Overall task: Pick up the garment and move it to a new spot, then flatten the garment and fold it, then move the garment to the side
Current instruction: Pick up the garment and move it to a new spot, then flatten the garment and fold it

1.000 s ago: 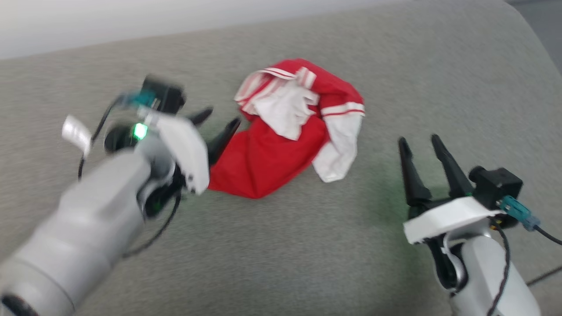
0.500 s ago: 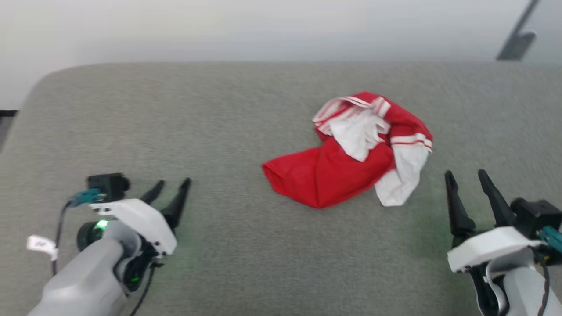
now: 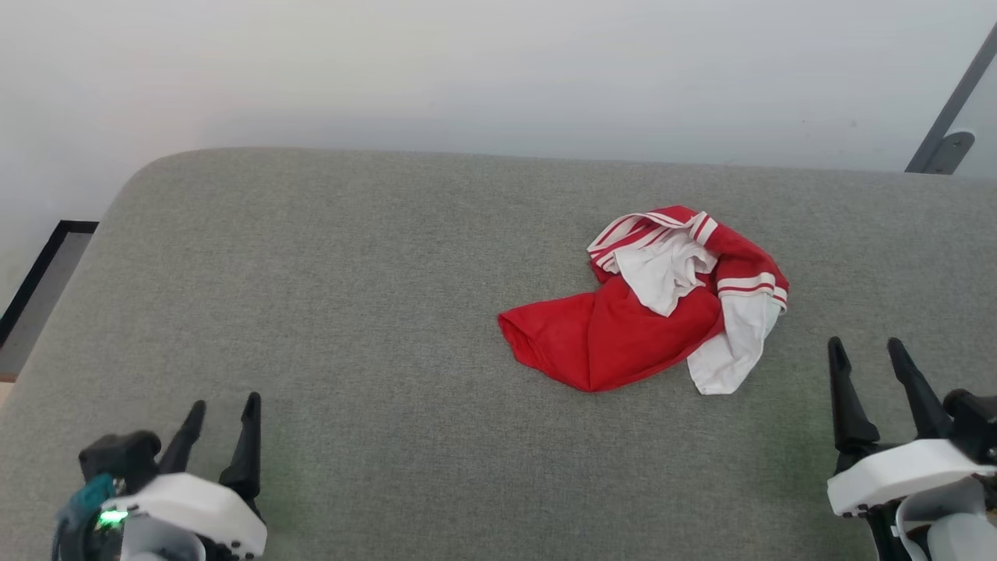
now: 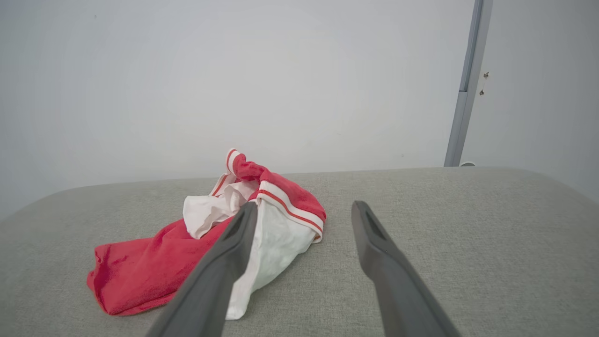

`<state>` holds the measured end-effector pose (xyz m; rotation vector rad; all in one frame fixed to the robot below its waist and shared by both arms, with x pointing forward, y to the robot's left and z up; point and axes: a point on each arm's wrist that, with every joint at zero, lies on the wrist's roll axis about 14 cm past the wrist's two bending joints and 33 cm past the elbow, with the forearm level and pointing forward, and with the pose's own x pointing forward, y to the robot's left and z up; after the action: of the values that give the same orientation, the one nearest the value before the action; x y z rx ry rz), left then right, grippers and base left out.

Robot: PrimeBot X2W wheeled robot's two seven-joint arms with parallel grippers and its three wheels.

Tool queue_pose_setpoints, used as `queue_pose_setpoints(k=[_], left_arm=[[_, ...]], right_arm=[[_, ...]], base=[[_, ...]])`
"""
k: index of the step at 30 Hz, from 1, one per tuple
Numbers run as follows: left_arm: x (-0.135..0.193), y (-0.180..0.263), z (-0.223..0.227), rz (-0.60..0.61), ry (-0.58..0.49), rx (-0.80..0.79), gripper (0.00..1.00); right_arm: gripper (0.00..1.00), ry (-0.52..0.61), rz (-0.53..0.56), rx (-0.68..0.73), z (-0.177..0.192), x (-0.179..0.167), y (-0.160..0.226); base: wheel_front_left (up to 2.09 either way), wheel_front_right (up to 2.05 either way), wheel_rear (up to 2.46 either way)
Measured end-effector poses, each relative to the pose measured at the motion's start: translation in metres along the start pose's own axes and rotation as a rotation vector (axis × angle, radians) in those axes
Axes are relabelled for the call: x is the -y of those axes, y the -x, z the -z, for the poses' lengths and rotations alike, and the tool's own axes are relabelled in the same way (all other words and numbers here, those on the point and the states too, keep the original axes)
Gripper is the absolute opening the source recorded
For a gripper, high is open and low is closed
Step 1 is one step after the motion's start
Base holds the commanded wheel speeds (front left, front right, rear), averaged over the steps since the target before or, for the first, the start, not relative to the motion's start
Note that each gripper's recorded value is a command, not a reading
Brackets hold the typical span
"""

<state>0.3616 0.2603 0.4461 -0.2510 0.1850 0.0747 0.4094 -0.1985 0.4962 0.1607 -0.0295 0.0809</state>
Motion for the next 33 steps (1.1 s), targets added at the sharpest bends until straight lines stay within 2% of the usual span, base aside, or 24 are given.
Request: queue_pose_setpoints(k=[6, 12, 18, 33], left_arm=[[0.015, 0.020, -0.030, 0.007, -0.121, 0.165, 1.00], [0.025, 0.030, -0.043, 0.039, -0.205, 0.229, 1.00], [0.036, 0.033, -0.039, 0.062, -0.184, 0.234, 1.00], [0.041, 0.032, -0.032, 0.069, -0.176, 0.218, 1.00]], right_arm=[[1.00, 0.002, 0.008, 0.027, -0.008, 0.002, 0.003], [1.00, 0.001, -0.015, 0.068, -0.021, -0.007, 0.003], [1.00, 0.002, -0.021, 0.088, -0.027, -0.010, 0.005], [1.00, -0.002, -0.011, 0.073, -0.022, -0.008, 0.008]], base=[[0.00, 0.00, 0.00], [0.00, 0.00, 0.00], [0.00, 0.00, 0.00], [0.00, 0.00, 0.00]])
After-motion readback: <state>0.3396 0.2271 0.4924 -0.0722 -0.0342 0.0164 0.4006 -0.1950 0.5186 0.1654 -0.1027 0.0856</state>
